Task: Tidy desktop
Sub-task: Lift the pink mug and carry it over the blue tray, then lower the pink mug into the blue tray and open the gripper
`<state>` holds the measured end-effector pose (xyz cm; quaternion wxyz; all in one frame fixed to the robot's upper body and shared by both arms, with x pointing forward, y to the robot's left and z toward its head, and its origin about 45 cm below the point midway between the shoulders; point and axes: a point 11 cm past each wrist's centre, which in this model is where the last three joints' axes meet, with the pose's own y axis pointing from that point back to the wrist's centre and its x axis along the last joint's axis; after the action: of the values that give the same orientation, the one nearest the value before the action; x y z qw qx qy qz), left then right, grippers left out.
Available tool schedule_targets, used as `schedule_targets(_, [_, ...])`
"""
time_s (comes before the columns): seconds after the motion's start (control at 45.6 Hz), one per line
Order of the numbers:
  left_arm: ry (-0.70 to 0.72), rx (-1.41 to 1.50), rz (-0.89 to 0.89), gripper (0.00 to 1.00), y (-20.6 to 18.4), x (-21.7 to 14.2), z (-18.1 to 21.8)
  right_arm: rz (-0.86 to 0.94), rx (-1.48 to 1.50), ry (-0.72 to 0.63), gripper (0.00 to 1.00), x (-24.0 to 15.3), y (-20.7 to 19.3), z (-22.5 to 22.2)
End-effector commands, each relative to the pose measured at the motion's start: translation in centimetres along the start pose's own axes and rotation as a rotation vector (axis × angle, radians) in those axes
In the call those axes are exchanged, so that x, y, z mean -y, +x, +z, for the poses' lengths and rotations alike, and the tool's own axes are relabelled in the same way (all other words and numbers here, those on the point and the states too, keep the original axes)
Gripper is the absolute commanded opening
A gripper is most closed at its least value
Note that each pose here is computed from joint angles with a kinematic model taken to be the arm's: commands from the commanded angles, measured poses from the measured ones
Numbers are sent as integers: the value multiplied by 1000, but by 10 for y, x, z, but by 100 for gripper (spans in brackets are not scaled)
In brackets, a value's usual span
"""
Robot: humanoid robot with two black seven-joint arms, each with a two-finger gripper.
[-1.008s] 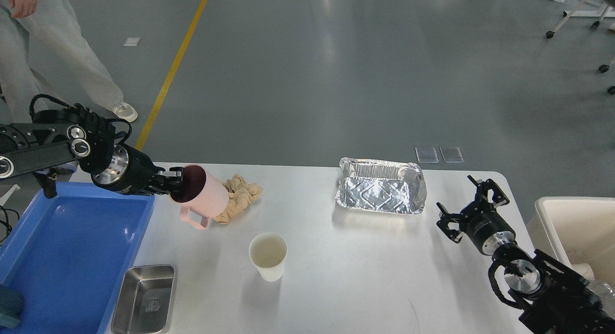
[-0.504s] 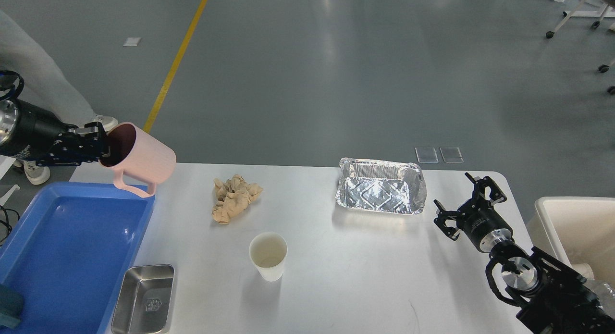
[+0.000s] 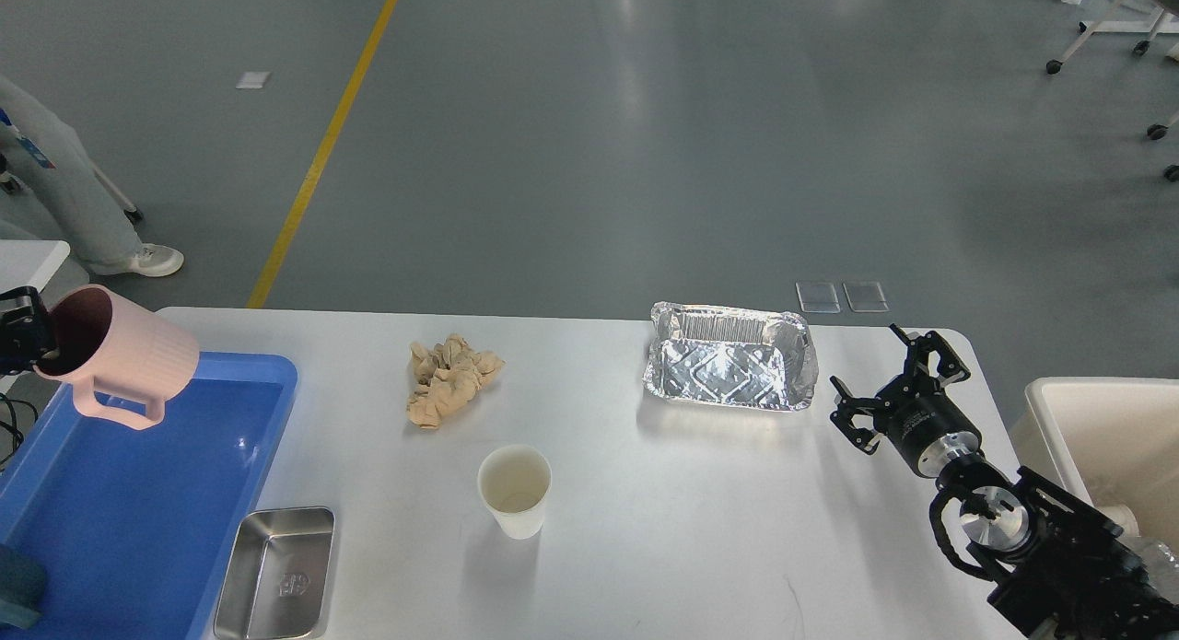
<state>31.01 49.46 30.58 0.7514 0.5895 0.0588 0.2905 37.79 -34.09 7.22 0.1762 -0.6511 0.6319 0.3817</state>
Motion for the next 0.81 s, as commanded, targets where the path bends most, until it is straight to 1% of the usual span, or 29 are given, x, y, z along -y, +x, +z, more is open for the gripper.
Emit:
schedule_targets(0.0, [54,-29,-8,0,-13,13,-27,-2,-2,3,100,1,-1,-2])
schedule_targets(0.241, [114,-62,-44,0,-44,44,-65,3,-15,1,100,0,2,-4])
schedule_targets(0.373, [169,-49,-86,0,-62,55,-85,-2,-57,-24,100,-1,2,0])
schedule_targets(0.592, [173,-76,-98,0,-85,69,-108,-2,-61,-30,100,-1,2,3])
schedule_targets(0.789, [183,-76,-122,0,-101,93,-118,0,-63,-33,100,-2,3,4])
